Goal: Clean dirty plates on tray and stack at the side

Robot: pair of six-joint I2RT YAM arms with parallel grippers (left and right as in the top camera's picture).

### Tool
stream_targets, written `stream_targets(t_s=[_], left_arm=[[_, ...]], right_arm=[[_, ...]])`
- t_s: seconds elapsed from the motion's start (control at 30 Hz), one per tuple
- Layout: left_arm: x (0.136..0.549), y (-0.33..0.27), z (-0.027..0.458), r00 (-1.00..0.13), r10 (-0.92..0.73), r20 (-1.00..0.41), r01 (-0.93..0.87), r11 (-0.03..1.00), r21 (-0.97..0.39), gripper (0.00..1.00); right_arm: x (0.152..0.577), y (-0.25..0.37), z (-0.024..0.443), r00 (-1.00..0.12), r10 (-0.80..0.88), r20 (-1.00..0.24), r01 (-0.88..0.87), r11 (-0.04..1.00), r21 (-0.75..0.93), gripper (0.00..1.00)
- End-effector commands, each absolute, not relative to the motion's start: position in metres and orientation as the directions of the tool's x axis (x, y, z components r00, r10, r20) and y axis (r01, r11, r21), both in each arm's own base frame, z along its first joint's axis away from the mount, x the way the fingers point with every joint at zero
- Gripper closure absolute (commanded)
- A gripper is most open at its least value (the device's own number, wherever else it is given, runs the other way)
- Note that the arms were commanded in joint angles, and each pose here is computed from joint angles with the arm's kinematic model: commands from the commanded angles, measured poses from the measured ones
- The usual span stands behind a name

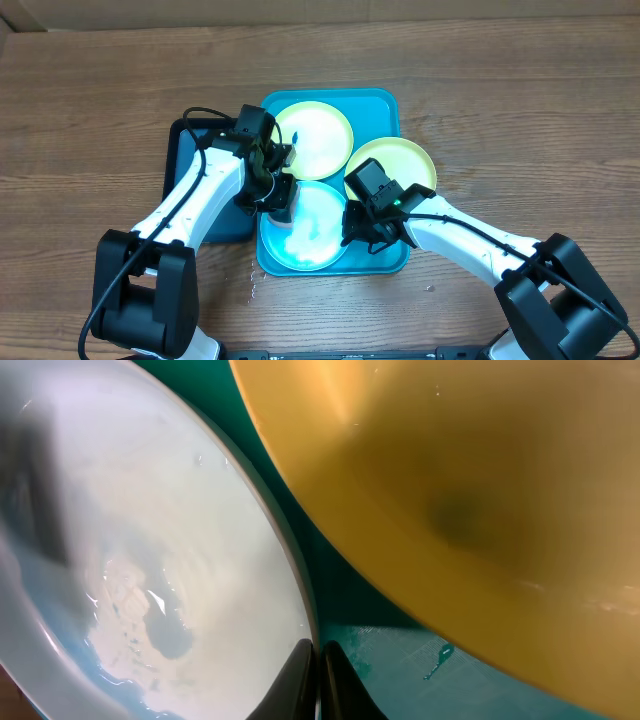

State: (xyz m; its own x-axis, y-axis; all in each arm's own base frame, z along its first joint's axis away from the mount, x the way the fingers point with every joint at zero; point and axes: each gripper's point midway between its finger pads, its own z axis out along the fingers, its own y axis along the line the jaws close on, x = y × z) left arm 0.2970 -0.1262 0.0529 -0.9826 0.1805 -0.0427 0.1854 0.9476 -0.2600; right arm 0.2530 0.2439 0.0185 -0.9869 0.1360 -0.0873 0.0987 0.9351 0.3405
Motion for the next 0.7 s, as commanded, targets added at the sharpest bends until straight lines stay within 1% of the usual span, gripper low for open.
stream_targets(t_s=[0.0, 0.13, 0.27, 0.47, 0.67], left_arm=[[0.297, -0.118, 0.048, -0.977, 0.202, -0.063, 0.211, 0.956, -0.206, 0.96], [0.292, -0.117, 0.034, -0.977, 0.202, -0.065, 0.212, 0.955, -0.210, 0.96], [0.278, -0.120, 0.020, -0.975, 0.219, -0.046, 0.224, 0.944, -0.244, 0.96], [0.262, -0.116, -0.006, -0.975, 0.220, -0.039, 0.223, 0.944, -0.244, 0.96], [0.248, -0.120, -0.011, -0.976, 0.219, -0.004, 0.211, 0.934, -0.288, 0.96]], right_arm=[[0.251, 0.245, 0.017, -0.988, 0.133, -0.083, 0.097, 0.934, 0.343, 0.96], [0.251, 0.245, 0.017, -0.988, 0.133, -0.083, 0.097, 0.934, 0.342, 0.96], [0.251, 0.245, 0.017, -0.988, 0.133, -0.083, 0.097, 0.934, 0.342, 0.96], [0.252, 0.245, 0.017, -0.988, 0.133, -0.084, 0.097, 0.934, 0.343, 0.96], [0.252, 0.245, 0.017, -0.988, 0.133, -0.084, 0.097, 0.934, 0.343, 0.96]])
